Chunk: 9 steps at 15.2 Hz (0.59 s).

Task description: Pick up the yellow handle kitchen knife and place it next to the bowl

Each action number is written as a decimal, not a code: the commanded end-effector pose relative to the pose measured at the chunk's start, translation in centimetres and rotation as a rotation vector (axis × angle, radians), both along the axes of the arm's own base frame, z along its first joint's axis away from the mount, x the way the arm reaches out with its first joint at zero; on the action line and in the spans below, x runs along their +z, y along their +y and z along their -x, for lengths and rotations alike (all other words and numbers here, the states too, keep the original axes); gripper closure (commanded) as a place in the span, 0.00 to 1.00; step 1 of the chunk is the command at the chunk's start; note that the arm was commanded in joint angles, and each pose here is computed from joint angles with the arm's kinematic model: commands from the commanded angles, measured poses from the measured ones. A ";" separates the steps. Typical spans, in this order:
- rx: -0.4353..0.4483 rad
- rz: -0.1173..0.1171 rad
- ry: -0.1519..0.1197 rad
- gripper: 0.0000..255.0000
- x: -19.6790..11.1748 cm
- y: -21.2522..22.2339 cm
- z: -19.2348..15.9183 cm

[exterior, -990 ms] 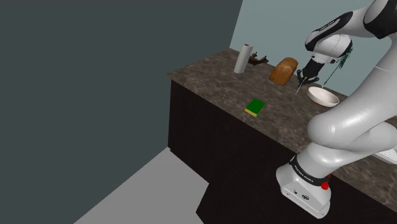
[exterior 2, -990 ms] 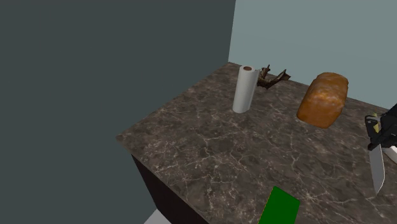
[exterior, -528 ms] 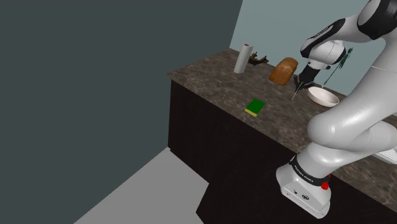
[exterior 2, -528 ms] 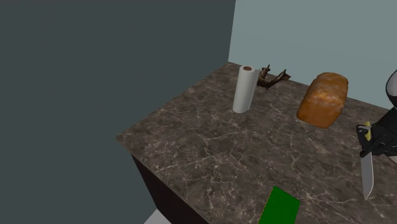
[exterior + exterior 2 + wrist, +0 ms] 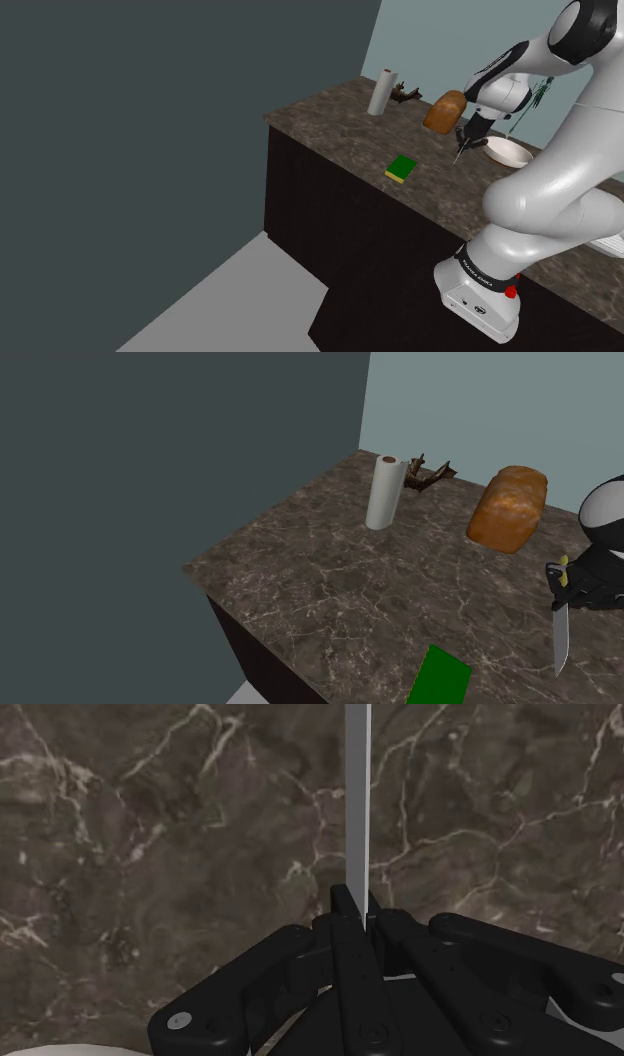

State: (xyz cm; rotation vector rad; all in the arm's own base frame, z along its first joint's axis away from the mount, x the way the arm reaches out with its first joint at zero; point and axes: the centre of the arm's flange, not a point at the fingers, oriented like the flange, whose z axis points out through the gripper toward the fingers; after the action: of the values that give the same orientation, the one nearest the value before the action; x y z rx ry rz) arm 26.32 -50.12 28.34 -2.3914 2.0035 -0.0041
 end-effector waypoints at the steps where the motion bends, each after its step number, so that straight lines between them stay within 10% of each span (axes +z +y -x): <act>1: 0.000 0.001 0.000 1.00 -0.4 0.0 0.0; 7: 0.000 0.001 0.000 1.00 -0.4 0.0 0.0; 8: 0.000 0.001 0.000 0.00 -0.4 0.0 0.0; 9: 0.000 0.001 0.000 0.00 -0.4 0.0 0.0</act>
State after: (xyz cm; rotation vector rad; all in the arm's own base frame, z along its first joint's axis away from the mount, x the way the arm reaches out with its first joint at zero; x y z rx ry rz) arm 26.30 -50.17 27.96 -2.3915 2.0038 -0.0052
